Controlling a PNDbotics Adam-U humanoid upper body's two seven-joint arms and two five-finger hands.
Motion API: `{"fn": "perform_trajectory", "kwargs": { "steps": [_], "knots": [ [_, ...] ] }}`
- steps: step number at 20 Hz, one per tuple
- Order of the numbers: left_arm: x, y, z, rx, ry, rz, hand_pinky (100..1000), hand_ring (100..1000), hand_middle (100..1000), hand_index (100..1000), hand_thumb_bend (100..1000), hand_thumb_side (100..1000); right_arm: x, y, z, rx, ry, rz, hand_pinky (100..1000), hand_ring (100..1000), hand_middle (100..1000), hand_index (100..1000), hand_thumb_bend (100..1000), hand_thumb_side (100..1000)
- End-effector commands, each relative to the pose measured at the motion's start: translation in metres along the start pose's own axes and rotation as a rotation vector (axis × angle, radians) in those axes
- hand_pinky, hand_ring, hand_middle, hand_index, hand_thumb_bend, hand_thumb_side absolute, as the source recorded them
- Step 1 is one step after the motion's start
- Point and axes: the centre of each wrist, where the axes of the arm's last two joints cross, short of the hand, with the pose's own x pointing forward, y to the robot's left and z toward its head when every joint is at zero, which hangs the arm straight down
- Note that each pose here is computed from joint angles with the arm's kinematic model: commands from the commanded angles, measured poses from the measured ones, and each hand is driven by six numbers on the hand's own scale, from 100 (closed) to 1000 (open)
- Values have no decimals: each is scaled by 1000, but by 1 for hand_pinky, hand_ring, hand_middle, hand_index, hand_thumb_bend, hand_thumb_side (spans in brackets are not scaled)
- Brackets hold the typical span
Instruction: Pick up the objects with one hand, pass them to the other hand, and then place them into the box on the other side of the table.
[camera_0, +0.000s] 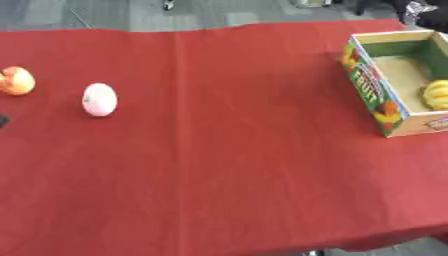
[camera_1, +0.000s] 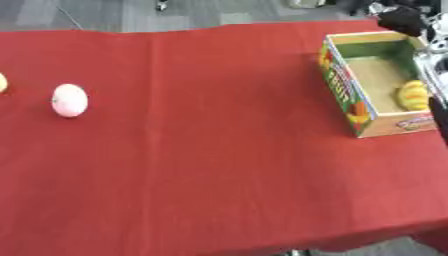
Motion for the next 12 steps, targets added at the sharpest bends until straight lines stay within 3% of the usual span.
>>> {"fn": "perform_trajectory", "kwargs": {
  "steps": [1,4,8,12],
  "knots": [
    [-12,17,-13,-7,10,-51,747,760,715,851,759,439,27,5,0,38,-95,-89,781,806,721,778,509,263],
    [-28,23,-20,-64,72,-78,755,768,724,855,760,449,40,24,0,121,-140,-218,787,817,734,789,411,297],
    [-42,32,-30,-144,114,-95,766,773,728,859,767,445,40,36,-4,179,-166,-306,784,811,731,788,532,248],
    [-55,34,-43,-253,107,-120,784,783,735,858,760,364,36,44,-5,191,-174,-332,781,803,722,781,533,257]
  ]
}}
